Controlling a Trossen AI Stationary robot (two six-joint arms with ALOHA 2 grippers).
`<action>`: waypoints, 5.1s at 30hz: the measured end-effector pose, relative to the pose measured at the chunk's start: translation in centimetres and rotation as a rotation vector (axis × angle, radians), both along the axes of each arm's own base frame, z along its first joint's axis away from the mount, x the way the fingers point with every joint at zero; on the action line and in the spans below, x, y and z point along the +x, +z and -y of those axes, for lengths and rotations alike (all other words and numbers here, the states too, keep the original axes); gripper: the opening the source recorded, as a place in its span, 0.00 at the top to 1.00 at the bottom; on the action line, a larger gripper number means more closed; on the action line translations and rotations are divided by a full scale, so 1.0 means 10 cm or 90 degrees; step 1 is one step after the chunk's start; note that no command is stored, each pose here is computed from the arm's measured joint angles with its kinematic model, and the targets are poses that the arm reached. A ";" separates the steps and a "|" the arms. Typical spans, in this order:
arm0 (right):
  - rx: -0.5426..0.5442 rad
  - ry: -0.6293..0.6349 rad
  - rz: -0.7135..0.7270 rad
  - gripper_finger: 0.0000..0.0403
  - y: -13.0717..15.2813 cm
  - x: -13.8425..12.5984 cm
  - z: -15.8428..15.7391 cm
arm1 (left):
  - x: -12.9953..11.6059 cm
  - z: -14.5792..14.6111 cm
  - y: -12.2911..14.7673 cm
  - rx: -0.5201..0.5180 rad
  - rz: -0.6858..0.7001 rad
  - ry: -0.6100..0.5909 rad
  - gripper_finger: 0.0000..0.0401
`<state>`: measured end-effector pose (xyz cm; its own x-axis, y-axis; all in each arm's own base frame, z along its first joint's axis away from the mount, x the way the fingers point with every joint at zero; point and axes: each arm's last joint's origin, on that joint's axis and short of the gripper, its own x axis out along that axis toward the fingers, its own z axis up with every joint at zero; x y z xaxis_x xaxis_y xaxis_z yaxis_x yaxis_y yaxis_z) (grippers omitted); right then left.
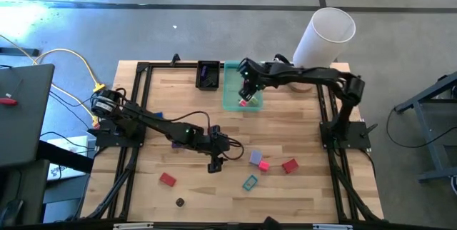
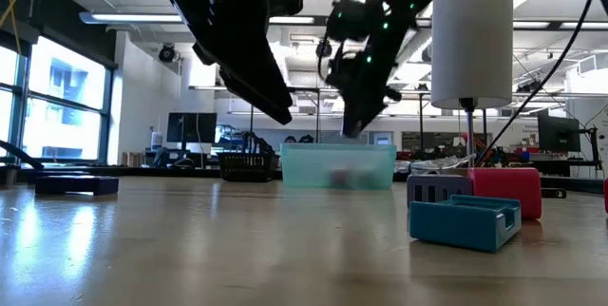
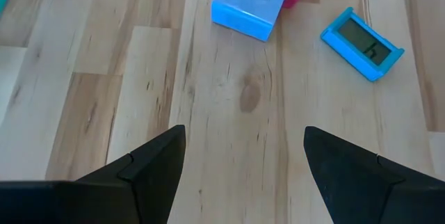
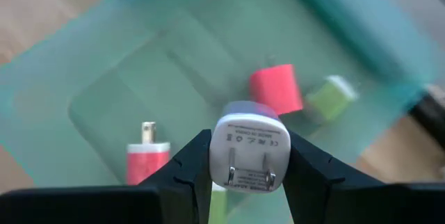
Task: Pick & Place Office items
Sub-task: Put the purple charger adapter into the green bin, then put the red charger adapter into the green bin
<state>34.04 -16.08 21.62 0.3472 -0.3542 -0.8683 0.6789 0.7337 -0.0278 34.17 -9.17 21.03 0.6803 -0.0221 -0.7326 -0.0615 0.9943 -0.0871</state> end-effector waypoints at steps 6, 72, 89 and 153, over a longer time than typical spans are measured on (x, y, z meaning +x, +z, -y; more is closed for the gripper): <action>0.037 0.012 -0.031 0.70 -0.26 0.07 0.02 | -0.01 0.04 0.00 -0.003 0.000 -0.003 0.30; -0.005 0.377 0.131 0.67 1.03 -0.38 -2.18 | 0.00 0.05 0.01 -0.016 0.012 0.023 0.30; 0.010 0.410 0.143 0.40 1.03 -0.37 -2.25 | 0.00 0.06 0.01 -0.015 0.012 0.023 0.30; -0.015 0.613 -0.213 0.33 -0.58 -1.54 -3.05 | -0.04 0.09 -0.02 -0.008 -0.008 0.016 0.30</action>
